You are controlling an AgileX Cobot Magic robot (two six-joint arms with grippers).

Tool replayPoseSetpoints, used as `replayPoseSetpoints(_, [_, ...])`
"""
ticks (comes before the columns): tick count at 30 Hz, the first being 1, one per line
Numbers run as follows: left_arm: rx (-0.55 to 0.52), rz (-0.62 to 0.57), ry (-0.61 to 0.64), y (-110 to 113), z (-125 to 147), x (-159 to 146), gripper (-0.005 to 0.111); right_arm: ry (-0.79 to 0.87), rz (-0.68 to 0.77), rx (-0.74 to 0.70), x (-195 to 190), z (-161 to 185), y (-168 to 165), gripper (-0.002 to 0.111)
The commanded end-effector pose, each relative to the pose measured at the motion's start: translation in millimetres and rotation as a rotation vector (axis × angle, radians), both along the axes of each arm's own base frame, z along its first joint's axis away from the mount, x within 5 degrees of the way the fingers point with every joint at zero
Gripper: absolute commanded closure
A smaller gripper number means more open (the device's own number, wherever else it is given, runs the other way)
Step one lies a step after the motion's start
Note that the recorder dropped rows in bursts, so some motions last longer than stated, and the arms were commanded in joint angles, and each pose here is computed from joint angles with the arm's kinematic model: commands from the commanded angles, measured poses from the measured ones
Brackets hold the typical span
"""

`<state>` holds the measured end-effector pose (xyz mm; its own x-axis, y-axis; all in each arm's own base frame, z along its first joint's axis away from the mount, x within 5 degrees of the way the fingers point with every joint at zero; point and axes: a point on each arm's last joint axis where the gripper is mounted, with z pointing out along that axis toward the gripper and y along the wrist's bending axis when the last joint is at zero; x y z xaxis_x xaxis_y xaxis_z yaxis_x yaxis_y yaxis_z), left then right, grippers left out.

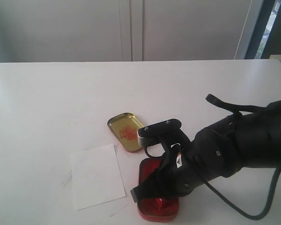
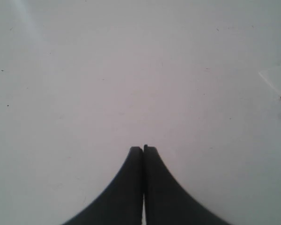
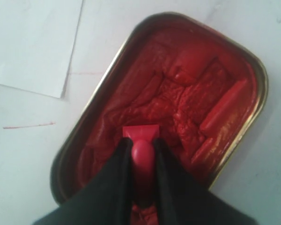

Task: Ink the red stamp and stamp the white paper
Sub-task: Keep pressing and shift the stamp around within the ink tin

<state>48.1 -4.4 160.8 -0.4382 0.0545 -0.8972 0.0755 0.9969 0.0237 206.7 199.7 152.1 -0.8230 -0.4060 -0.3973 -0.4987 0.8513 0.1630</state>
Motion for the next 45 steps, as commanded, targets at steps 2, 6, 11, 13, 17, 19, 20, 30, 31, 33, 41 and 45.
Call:
replayPoseSetpoints(2, [-0.002,0.003,0.009,0,-3,0,0.107,-0.057,-0.005,0.04,8,8,5,0.108])
replayPoseSetpoints(6, [-0.002,0.003,0.009,0,-3,0,0.107,-0.072,-0.004,0.05,10,12,7,0.108])
replayPoseSetpoints(11, [-0.002,0.003,0.009,0,-3,0,0.107,-0.07,-0.002,0.047,10,11,7,0.108])
replayPoseSetpoints(13, [-0.002,0.003,0.009,0,-3,0,0.107,-0.07,-0.002,0.047,10,11,7,0.108])
replayPoseSetpoints(17, [-0.002,0.003,0.009,0,-3,0,0.107,-0.07,-0.002,0.047,10,11,7,0.108])
replayPoseSetpoints(19, [-0.002,0.003,0.009,0,-3,0,0.107,-0.07,-0.002,0.047,10,11,7,0.108])
replayPoseSetpoints(20, [-0.002,0.003,0.009,0,-3,0,0.107,-0.07,-0.002,0.047,10,11,7,0.108])
replayPoseSetpoints(30, [-0.002,0.003,0.009,0,-3,0,0.107,-0.078,-0.001,0.055,10,15,6,0.108])
replayPoseSetpoints(31, [-0.002,0.003,0.009,0,-3,0,0.107,-0.08,-0.001,0.056,10,16,6,0.108])
replayPoseSetpoints(33, [-0.002,0.003,0.009,0,-3,0,0.107,-0.08,-0.001,0.056,10,16,6,0.108])
replayPoseSetpoints(41, [-0.002,0.003,0.009,0,-3,0,0.107,-0.081,-0.002,0.058,9,17,6,0.108])
replayPoseSetpoints(45, [-0.002,0.003,0.009,0,-3,0,0.107,-0.095,-0.002,0.07,9,22,6,0.108])
